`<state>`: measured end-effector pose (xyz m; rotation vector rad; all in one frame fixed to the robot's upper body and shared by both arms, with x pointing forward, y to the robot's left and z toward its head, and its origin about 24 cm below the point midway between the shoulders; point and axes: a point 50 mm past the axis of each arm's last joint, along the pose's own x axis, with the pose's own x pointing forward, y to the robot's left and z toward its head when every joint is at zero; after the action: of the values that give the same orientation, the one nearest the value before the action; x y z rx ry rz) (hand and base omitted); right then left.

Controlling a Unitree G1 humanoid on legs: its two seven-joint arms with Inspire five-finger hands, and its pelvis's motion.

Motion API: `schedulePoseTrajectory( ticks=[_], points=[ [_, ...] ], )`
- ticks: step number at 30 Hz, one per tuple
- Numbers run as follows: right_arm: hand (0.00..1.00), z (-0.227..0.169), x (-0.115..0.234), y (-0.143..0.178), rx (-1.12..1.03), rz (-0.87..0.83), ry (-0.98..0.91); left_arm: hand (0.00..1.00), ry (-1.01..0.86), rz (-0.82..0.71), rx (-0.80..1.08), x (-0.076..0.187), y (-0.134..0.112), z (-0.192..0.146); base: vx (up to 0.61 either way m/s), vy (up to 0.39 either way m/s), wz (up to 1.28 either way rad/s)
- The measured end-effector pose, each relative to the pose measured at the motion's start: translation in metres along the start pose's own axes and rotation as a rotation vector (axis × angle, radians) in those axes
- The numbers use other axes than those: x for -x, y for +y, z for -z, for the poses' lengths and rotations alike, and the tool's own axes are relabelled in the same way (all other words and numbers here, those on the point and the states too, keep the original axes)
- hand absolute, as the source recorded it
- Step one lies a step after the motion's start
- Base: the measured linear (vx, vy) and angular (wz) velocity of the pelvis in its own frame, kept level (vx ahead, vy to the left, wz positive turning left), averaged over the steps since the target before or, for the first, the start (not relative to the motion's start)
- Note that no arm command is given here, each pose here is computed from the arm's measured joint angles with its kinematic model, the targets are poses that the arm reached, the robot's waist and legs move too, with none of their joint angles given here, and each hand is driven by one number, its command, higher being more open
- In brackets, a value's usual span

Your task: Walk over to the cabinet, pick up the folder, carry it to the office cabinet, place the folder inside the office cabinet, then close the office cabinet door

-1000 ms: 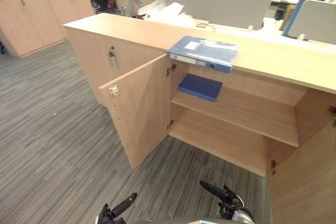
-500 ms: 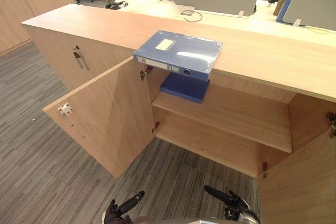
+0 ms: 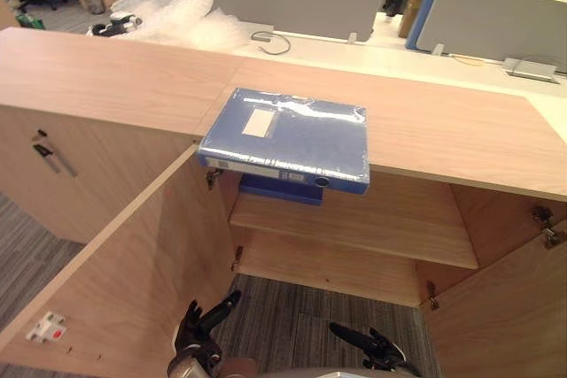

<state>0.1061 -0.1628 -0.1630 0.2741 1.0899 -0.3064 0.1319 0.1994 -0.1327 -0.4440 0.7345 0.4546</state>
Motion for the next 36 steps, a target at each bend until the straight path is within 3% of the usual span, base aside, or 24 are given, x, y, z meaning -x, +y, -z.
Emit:
schedulePoseTrajectory(
  ticks=[7,11,21,26,33,36],
  points=[
    [1.00,-0.002,0.001,-0.014,0.192,0.005,-0.003,1.00,-0.168,0.375,-0.006,0.020,-0.063,-0.030,-0.02,-0.126,-0.11],
    [1.00,0.007,0.004,-0.032,0.216,0.046,0.029,1.00,-0.222,0.497,-0.002,0.044,-0.082,-0.034,-0.05,-0.118,-0.03],
    [1.00,0.007,0.004,-0.029,0.237,0.044,0.034,1.00,-0.321,0.469,-0.167,0.059,-0.071,-0.049,-0.10,-0.028,0.05],
    [1.00,0.010,0.004,-0.029,0.257,0.030,0.051,1.00,-0.455,0.585,-0.372,0.080,-0.065,-0.085,0.00,-0.010,0.17],
    [1.00,0.012,0.003,-0.026,0.264,0.004,0.078,1.00,-0.489,0.657,-0.444,0.091,-0.058,-0.104,0.07,-0.002,0.02],
    [1.00,0.015,0.003,-0.034,0.220,0.027,0.102,1.00,-0.601,0.692,-0.407,0.114,-0.057,-0.127,0.04,-0.003,0.02]
  ],
)
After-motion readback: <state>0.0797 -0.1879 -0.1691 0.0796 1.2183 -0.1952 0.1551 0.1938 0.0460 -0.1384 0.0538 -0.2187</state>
